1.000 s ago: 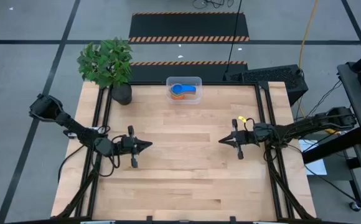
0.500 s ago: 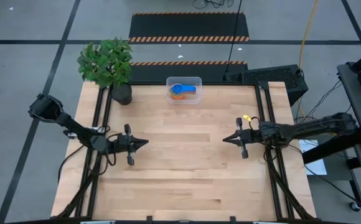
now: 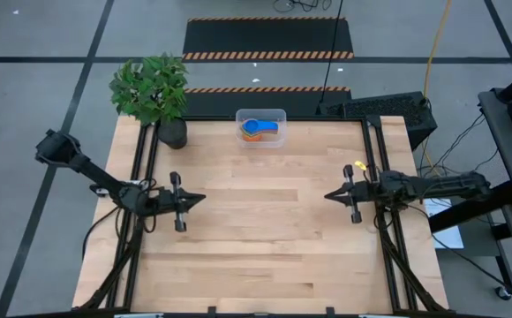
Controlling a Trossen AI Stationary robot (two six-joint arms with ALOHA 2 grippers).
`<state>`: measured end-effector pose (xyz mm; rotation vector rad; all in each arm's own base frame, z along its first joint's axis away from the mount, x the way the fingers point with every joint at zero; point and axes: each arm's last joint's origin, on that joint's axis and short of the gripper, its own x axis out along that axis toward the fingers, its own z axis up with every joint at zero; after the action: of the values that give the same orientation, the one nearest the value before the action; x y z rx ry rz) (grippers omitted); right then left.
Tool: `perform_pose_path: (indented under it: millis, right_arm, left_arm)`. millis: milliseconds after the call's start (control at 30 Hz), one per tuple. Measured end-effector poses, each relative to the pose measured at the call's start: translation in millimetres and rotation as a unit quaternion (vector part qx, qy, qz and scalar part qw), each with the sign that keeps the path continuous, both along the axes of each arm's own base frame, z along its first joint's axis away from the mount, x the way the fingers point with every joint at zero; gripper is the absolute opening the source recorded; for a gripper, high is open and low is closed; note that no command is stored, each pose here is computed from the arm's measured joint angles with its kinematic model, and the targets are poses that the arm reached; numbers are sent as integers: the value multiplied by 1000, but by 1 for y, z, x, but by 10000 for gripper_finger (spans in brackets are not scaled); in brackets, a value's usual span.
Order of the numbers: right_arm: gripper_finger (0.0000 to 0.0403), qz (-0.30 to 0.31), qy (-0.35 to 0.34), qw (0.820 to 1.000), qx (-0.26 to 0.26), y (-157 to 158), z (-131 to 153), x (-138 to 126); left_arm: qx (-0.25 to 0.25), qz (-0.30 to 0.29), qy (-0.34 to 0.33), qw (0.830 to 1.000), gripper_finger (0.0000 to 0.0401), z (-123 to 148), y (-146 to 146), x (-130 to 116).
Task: Nest measuring cups in basket
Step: Return to Home Position
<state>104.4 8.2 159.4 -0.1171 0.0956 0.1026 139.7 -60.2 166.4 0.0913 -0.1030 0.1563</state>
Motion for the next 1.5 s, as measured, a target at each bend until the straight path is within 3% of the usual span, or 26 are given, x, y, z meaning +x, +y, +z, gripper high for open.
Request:
perform_pose_path:
  millis: [233, 1500]
  right_arm:
    - [0, 0, -45, 999, -6, 0, 7, -6]
    - [0, -10, -57, 998, -22, -1, 9, -8]
  left_arm:
    - [8, -12, 19, 1000, 7, 2, 1, -8]
    - [17, -19, 28, 999, 7, 8, 9, -26]
